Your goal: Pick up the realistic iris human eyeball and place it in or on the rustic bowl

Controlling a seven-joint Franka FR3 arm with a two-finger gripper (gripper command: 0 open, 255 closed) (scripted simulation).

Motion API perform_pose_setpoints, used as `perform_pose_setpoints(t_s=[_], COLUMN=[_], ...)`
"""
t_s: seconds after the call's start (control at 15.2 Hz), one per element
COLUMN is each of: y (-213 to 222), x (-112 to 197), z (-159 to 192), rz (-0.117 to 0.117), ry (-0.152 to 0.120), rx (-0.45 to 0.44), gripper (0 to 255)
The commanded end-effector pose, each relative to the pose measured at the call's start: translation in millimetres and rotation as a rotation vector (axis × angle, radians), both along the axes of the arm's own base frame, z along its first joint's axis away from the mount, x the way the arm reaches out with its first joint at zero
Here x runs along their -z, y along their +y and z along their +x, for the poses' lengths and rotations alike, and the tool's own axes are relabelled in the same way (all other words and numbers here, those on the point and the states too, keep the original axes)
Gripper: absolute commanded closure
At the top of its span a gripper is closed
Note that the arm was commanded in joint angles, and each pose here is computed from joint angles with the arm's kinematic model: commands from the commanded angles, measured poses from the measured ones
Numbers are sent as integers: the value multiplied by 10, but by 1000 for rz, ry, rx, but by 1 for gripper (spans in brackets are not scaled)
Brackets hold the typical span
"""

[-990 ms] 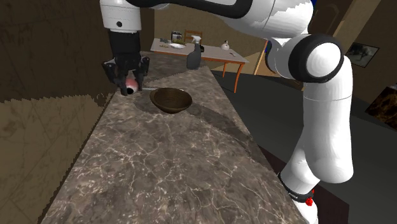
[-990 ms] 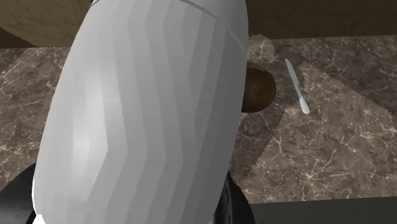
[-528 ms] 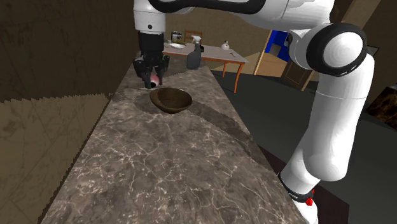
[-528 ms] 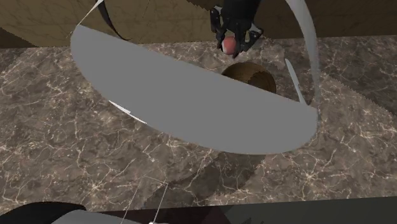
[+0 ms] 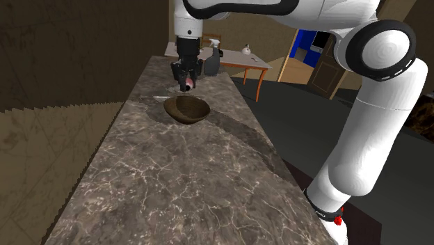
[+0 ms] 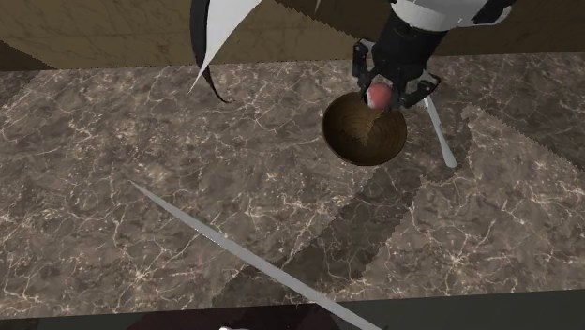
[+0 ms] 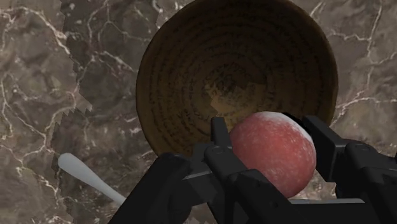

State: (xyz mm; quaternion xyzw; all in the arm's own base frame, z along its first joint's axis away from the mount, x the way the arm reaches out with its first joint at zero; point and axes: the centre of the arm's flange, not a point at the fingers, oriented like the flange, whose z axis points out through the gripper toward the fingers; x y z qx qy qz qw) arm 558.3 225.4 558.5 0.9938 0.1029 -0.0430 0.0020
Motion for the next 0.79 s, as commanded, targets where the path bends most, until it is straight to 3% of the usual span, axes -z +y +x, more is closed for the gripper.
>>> perform_pose_setpoints(t_s=[0.0, 0.73], y=[-47, -47], x=[113, 610], z=[-9, -10], rz=[0, 0], ry=[0, 0], rx=[-1, -1], gripper=[255, 255])
